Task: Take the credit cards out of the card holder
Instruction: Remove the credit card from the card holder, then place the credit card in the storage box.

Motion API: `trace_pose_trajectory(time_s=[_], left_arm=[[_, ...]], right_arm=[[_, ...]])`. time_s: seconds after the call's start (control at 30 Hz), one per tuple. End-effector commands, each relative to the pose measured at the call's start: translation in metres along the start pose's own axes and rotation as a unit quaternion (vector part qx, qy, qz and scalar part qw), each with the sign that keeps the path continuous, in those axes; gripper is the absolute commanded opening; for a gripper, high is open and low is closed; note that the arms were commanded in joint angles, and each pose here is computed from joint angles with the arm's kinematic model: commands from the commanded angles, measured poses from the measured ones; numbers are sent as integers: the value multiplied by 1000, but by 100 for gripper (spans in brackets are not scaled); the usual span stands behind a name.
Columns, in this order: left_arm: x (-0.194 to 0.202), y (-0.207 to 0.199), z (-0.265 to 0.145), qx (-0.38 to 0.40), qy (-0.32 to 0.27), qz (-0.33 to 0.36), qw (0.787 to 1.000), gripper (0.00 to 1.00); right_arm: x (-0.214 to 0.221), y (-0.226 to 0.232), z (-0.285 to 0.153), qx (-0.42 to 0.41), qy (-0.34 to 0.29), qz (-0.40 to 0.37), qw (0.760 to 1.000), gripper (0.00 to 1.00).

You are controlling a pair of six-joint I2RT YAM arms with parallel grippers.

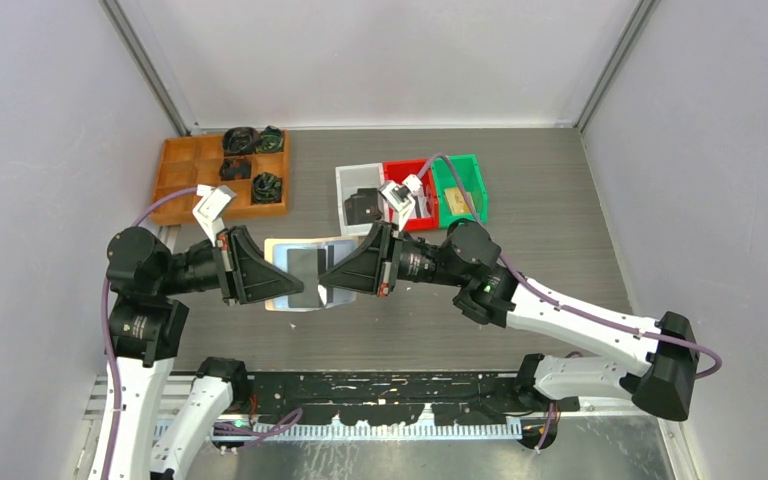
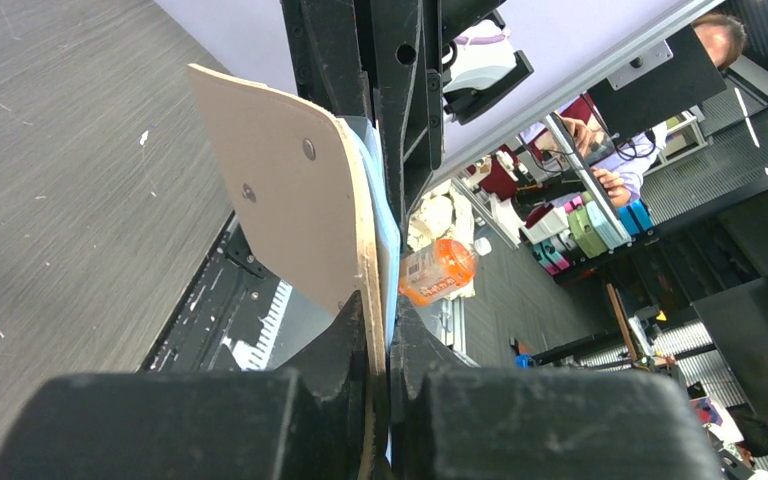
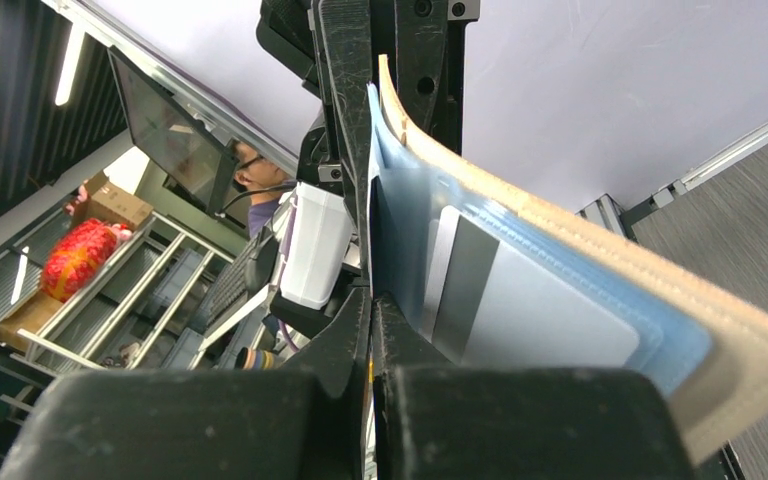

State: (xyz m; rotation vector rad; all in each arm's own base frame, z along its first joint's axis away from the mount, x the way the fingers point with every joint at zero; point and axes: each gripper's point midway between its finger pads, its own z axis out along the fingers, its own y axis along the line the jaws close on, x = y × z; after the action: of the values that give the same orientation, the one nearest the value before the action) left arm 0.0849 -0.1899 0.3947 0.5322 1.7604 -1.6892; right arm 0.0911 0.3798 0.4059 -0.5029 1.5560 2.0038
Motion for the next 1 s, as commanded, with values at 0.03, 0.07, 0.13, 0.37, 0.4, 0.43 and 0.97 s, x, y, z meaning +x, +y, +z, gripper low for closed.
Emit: trace_pose_trajectory(time_s=[0.03,0.07,0.13,0.37,0.4,0.43,0.97], left_arm=[[-8,-13,-1,6,-12,34,999,0],[-8,-13,-1,6,-11,33,999,0],[-8,-13,-1,6,-11,34,999,0],[-6,-8,-1,3,-8,40,999,0],[-6,-8,-1,2,-7,41,999,0],[-5,-8,-1,2,-6,43,999,0],[3,-8,-6,-17,5,87,996,0]], right_arm=[[-19,40,-15,-60,-43,-32,997,3],[-18,39,-16,-59,-44,-31,997,3],[-19,39,-19,-58,-47,-31,997,1],[-31,35,-38,-20,-58,-47,997,1],[-36,31,-43,-2,-61,-50,997,1],[-42,27,-50,19,-66,-53,996,1],[-147,-165,-107,368,-51,-55,927,0]])
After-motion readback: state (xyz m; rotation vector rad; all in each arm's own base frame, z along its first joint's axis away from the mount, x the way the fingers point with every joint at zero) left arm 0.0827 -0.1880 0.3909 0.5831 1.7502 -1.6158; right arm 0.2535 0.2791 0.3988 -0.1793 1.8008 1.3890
